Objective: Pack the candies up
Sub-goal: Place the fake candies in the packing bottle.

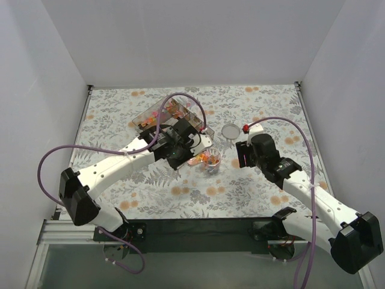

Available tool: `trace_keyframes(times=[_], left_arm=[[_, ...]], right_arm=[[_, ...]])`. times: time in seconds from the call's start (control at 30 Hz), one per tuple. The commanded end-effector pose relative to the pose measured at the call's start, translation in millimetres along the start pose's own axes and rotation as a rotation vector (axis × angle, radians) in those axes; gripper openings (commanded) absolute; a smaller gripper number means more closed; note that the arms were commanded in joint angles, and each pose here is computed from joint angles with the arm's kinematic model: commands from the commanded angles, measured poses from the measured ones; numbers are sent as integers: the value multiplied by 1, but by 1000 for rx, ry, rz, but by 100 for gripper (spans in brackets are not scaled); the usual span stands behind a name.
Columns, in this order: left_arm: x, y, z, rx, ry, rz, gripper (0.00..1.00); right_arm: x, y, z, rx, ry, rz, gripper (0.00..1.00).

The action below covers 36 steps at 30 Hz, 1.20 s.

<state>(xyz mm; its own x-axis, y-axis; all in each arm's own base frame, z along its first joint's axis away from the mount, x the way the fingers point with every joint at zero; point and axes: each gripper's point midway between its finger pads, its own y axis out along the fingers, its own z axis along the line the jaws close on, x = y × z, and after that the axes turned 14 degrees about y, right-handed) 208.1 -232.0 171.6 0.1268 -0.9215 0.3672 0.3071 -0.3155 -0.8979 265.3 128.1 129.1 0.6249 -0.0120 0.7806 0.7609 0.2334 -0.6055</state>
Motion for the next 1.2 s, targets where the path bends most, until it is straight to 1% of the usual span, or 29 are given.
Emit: trace_keyframes(times=[0.0,0.13,0.27,0.4,0.53,0.63,0.9,1.0,1.1,1.17], left_arm=[[11,-13,4,30,4,10,0],[9,-11,-4,26,35,67,0],[8,-10,-6,50,34,117,0],[21,-9,-3,86,43,145,0],[25,-3,-8,118,70,208,0],[30,-5,-6,155,57,223,0],[28,-5,-16,223,157,328,0],[30,-7,-13,271,191,342,0],[38,-11,-6,313,205,332,0],[35,-11,-4,328,225,352,0]], right_arm=[[4,-1,-4,-12,24,-38,71],[2,-2,-5,-14,24,-44,71],[1,-2,-6,-15,23,-47,71],[-1,-2,-6,-5,24,-50,71],[-2,-3,-5,0,23,-51,71],[-1,-3,-6,2,19,-55,71],[-6,-2,-5,12,18,-57,71],[-6,-1,-4,18,19,-61,71],[-7,-1,-2,31,21,-61,71],[-7,0,1,46,26,-62,71]])
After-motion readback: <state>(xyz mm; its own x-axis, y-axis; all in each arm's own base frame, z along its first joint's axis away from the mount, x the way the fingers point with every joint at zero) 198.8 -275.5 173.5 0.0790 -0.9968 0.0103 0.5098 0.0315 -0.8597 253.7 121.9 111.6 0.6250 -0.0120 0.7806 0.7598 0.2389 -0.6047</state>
